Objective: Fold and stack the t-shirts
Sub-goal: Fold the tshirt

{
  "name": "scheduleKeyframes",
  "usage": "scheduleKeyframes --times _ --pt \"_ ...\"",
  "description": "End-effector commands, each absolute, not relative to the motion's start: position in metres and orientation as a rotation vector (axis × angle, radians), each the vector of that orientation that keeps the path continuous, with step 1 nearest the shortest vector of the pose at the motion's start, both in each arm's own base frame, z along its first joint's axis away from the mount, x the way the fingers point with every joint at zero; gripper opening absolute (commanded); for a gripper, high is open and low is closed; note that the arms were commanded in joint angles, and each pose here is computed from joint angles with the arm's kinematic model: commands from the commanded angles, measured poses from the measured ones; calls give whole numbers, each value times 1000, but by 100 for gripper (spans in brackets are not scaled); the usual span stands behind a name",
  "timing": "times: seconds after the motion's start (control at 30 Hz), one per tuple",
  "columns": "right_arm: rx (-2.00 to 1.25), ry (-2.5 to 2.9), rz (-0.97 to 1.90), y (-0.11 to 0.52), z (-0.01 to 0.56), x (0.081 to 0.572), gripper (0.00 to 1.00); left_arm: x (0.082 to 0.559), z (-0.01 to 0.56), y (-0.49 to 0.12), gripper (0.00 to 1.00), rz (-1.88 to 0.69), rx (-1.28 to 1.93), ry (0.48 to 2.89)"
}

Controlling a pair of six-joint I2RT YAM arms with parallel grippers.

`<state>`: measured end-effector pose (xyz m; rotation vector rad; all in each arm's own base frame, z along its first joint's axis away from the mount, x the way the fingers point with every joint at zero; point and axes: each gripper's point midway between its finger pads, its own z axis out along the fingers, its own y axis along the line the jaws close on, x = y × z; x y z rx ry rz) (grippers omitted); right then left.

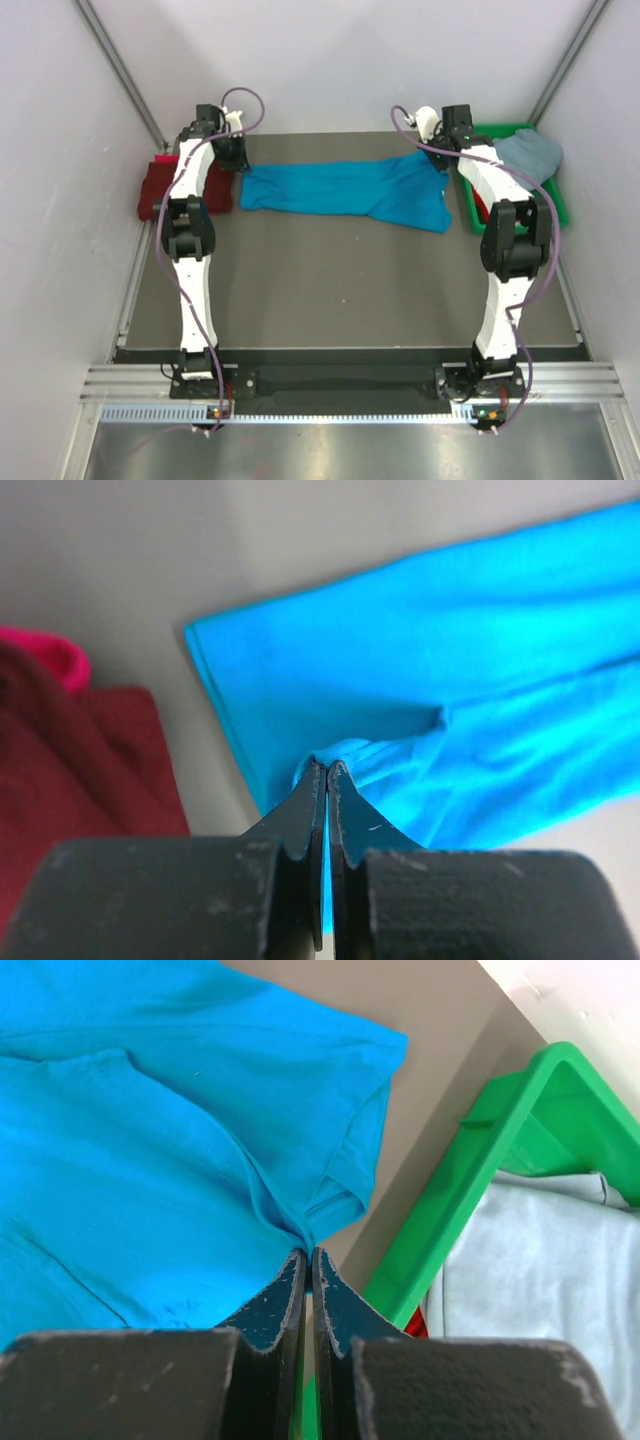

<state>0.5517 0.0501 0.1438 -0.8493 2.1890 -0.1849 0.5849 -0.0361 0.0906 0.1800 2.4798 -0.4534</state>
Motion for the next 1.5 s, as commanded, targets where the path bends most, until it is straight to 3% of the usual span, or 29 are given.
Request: scheduleKeyframes --times 0.0,0.43,0.5,0.53,0.57,0.67,0.7,0.77,0.97,1.1,1.47 --pt "-814 2131 -199 47 166 567 0 615 106 -24 0 -354 133 2375" --pt "-787 2195 -257 42 129 580 0 617 76 7 0 -191 39 2433" --pt "-778 2191 -276 41 127 584 0 618 75 7 15 -184 25 2435" --pt "-767 2198 -292 40 124 585 0 618 76 10 28 -165 8 2435" --pt "-760 2199 -299 41 122 586 1 618 75 11 52 -162 0 2436" --pt "-728 2185 -328 42 129 590 8 620 91 12 68 -149 11 2407" --pt "-721 2180 -336 43 133 590 19 619 99 12 71 -147 19 2398" --pt "-682 2172 -346 40 145 586 30 610 125 8 72 -165 39 2380" --pt "-631 2173 -308 44 162 567 36 547 127 -5 67 -272 17 2496" --pt "-613 2242 -161 59 154 545 38 508 99 -21 58 -416 15 2631" --pt "-522 2517 334 110 76 468 38 499 88 -35 58 -521 -12 2673"
